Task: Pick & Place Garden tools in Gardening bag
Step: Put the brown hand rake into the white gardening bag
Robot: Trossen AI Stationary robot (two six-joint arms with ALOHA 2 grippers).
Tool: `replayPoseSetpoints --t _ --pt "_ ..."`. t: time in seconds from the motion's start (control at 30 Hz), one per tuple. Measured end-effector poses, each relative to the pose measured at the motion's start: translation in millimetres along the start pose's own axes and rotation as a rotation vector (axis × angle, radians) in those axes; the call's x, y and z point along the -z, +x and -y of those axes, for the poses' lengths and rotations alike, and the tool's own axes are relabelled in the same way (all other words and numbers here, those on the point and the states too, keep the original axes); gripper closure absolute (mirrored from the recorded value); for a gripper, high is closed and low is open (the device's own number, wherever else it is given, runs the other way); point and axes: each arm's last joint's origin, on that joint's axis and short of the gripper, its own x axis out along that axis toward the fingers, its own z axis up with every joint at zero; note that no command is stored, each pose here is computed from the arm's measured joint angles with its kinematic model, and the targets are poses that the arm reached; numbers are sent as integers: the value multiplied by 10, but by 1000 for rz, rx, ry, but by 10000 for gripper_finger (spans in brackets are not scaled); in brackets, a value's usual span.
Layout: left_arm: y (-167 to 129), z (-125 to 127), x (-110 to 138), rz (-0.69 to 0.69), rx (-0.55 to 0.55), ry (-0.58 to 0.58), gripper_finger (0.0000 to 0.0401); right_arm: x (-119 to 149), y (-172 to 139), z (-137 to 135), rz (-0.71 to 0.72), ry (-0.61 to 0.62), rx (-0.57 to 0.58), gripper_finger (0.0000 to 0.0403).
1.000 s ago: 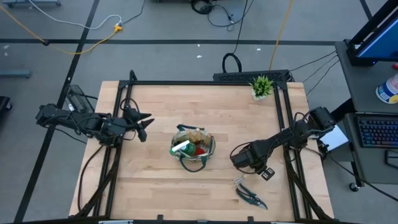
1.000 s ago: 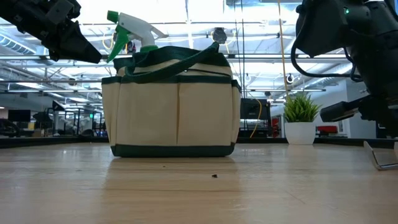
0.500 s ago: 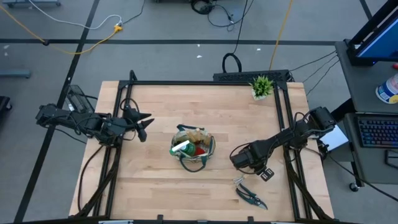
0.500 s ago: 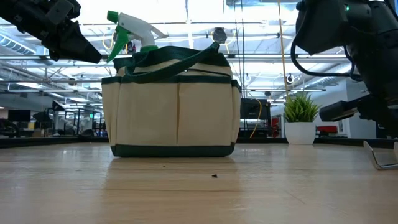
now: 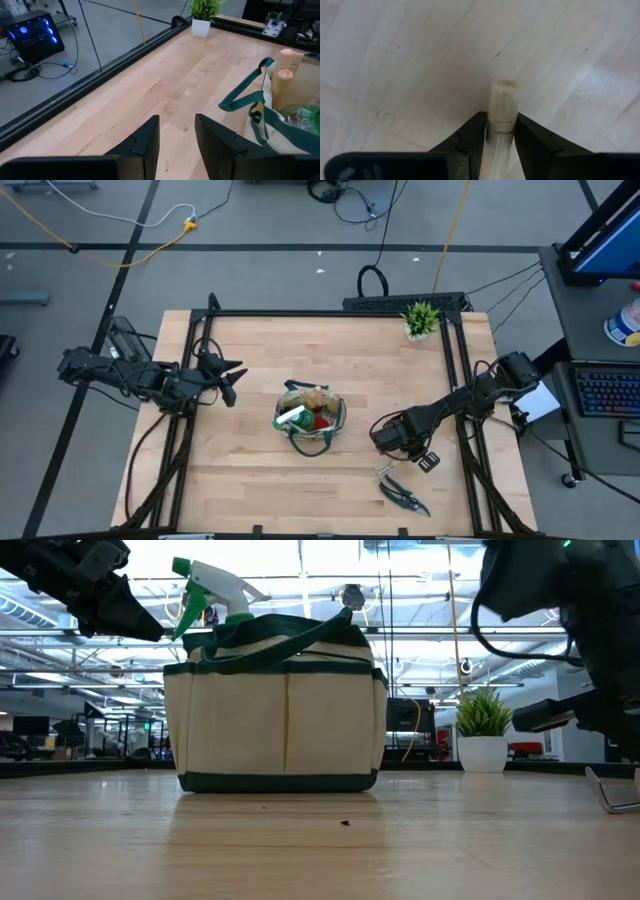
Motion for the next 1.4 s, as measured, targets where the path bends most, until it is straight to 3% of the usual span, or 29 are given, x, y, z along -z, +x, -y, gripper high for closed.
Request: replayPoseSetpoints --t 0.5,0.8,0.97,1.27,1.4 --pt "0 0 0 0 0 0 272 -2 18 79 40 -42 -58 303" --pt "0 2 1 -2 4 0 272 3 17 78 30 62 -61 303" --pt "0 2 1 -2 4 -1 272 1 17 79 34 -35 -56 303" --pt "0 2 1 -3 5 -3 272 6 11 86 23 -57 -37 303" --pt "0 2 1 -2 5 -6 272 1 11 87 25 10 -30 303"
